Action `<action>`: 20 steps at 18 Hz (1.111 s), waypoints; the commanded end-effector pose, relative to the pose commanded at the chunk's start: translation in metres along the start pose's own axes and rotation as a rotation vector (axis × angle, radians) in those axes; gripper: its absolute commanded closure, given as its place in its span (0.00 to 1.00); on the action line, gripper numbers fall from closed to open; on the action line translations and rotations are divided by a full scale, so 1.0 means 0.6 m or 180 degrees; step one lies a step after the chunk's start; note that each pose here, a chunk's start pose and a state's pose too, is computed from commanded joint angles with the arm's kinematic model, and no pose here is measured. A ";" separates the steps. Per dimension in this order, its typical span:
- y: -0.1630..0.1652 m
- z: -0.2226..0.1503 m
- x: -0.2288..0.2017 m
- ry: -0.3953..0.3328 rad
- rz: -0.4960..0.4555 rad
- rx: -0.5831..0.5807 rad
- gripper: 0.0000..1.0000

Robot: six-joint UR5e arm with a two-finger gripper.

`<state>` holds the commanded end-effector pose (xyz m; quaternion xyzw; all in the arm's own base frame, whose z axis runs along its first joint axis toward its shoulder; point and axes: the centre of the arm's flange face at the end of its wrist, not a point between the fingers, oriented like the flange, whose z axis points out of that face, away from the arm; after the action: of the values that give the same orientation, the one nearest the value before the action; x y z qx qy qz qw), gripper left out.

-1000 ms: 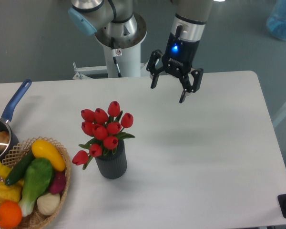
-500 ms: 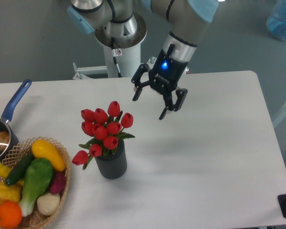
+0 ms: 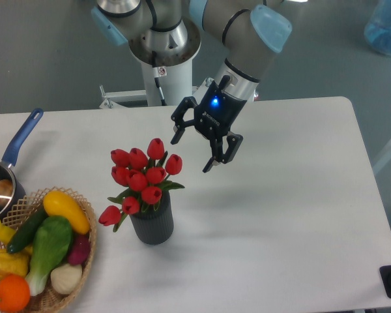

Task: Pick up the flowers from the vase
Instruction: 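Move the open gripper toward the red tulip stems above the black vase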

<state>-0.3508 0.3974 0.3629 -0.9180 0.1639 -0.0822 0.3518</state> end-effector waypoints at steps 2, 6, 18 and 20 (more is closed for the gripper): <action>0.006 0.012 -0.009 0.0049 -0.0028 0.0048 0.00; 0.014 0.022 -0.009 0.0093 -0.0021 0.0155 0.00; -0.008 0.042 -0.030 0.0027 0.0130 0.0702 0.00; -0.012 0.043 -0.030 0.0025 0.0161 0.0684 0.00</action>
<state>-0.3588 0.4250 0.3478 -0.8702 0.1786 -0.0940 0.4495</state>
